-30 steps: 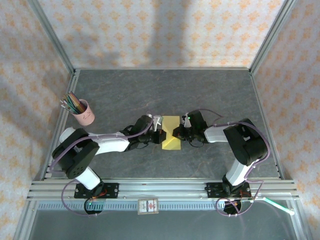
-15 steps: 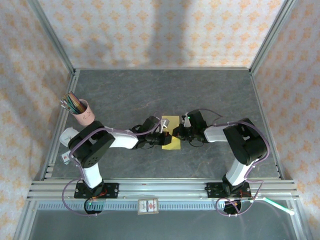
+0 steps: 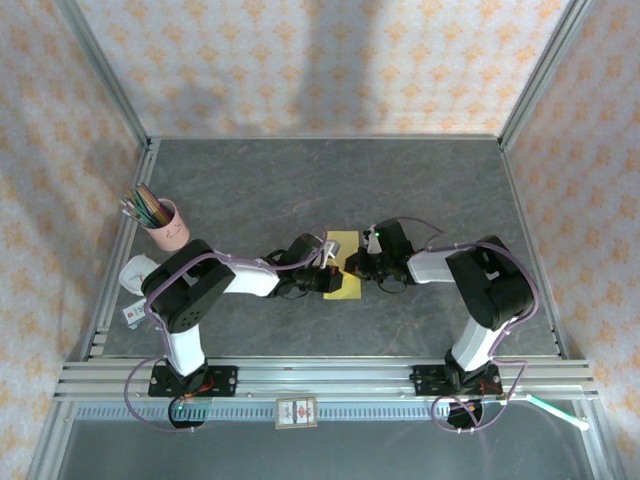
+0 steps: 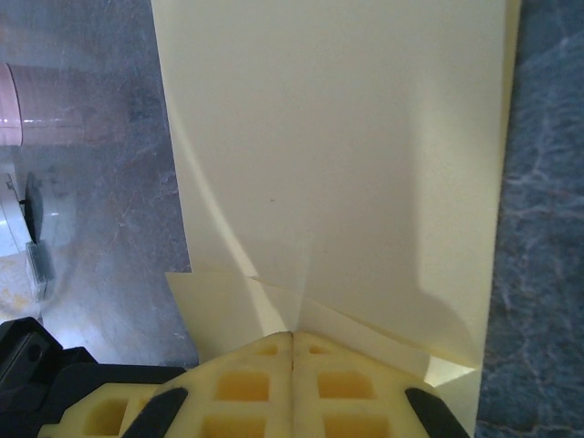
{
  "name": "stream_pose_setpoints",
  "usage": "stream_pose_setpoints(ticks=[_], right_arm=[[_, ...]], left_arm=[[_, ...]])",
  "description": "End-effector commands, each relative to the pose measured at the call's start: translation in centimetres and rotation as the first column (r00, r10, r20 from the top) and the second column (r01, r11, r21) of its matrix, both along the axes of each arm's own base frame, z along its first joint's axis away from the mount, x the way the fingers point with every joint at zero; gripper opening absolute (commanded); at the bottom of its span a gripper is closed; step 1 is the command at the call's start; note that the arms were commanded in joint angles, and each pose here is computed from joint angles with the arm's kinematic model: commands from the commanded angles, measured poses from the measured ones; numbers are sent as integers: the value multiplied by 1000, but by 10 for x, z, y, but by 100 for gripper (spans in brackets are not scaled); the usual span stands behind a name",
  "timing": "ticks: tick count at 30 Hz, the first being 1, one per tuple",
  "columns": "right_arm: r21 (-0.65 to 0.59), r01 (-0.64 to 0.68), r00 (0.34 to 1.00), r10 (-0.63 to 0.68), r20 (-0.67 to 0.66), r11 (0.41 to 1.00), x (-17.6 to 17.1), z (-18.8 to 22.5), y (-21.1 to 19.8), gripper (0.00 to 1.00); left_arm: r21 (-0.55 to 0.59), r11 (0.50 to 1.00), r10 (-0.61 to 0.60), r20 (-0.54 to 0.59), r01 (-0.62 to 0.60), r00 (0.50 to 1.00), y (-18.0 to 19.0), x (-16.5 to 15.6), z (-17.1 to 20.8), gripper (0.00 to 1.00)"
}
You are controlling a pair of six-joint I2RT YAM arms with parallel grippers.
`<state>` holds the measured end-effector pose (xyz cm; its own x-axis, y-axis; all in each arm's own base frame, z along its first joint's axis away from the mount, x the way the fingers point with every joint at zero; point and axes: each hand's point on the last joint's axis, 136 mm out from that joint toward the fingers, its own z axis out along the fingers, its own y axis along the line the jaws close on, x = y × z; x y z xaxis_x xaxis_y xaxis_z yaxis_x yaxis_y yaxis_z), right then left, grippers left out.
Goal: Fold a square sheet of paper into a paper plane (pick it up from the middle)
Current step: Fold the triangle a second time at the center of the table.
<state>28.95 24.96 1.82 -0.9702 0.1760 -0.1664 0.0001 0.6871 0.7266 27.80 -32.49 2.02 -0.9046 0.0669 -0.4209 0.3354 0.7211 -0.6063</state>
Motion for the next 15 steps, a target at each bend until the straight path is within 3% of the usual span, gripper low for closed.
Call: stream_pose_setpoints(ticks=[1, 15], right_arm=[[-194, 33, 991, -57, -118, 980, -21, -51, -35, 1], [-217, 29, 990, -58, -125, 976, -22, -55, -39, 1]], left_arm=[[92, 996, 0, -57, 5, 998, 21, -19, -22, 0], [67, 998, -12, -130, 20, 991, 36, -47, -29, 0]])
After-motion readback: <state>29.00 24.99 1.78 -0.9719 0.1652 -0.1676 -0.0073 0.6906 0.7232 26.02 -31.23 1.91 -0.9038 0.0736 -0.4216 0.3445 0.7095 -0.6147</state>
